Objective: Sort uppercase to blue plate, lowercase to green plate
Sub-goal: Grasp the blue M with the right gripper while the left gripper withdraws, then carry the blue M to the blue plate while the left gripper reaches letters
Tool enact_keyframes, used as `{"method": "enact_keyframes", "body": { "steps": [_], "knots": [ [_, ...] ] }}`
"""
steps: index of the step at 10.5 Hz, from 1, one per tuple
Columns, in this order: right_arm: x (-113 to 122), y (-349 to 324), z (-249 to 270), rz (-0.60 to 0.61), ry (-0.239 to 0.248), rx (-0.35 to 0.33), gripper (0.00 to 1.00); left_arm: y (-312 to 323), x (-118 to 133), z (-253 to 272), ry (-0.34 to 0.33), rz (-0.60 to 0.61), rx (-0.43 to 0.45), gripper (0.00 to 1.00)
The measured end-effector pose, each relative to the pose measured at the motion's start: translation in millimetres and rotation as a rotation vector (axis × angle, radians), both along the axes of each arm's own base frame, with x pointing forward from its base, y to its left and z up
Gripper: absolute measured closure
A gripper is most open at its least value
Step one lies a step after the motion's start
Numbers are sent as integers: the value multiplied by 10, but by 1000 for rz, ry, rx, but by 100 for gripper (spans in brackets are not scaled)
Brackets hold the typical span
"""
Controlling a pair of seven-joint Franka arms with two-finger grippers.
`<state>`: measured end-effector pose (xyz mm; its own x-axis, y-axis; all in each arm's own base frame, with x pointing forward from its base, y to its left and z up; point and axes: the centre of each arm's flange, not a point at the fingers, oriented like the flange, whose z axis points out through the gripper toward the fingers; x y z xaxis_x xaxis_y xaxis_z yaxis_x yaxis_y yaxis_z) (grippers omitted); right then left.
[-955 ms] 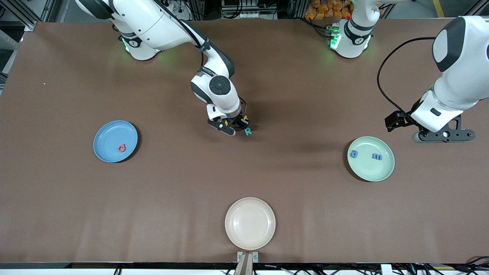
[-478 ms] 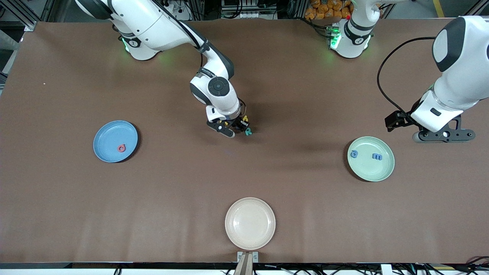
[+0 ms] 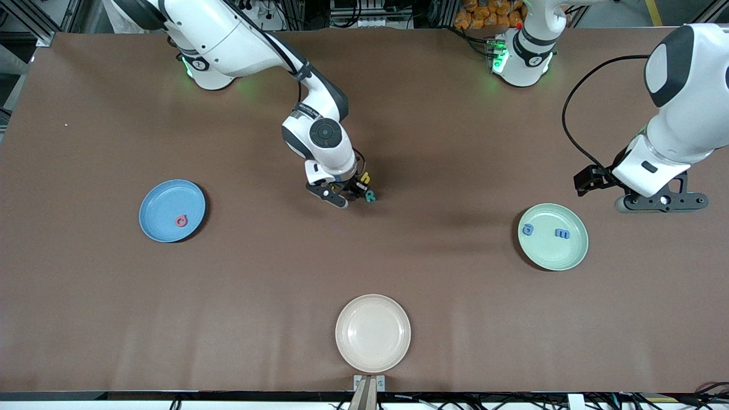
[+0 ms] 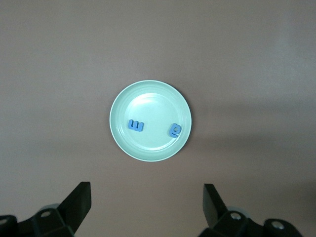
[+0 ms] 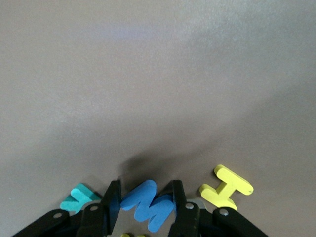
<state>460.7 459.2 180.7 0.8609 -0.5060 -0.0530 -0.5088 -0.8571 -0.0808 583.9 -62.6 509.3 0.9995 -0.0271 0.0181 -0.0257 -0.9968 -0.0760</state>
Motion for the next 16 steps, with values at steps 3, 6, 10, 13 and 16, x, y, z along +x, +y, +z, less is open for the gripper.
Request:
{"method": "enact_keyframes", "body": {
  "steps": [3,6,10,13,16],
  "knots": [
    [256,-207,60,48,12,-31,52,-36,-5,-2,1,-6,0,0],
    [529,-508,78,111,6,-34,52,-223,-20,-58,16,-22,-37,0],
    [928,-1047,151,267,32,-65,52,-698,-75,-187,59,-48,-155,0],
    [1221,-1644,313,420,79,-93,52,-1591,-260,-354,68,-155,-167,0],
    [1496,-2497,617,581,139,-135,52,-2450,-482,-733,74,-279,-194,0]
  ]
}}
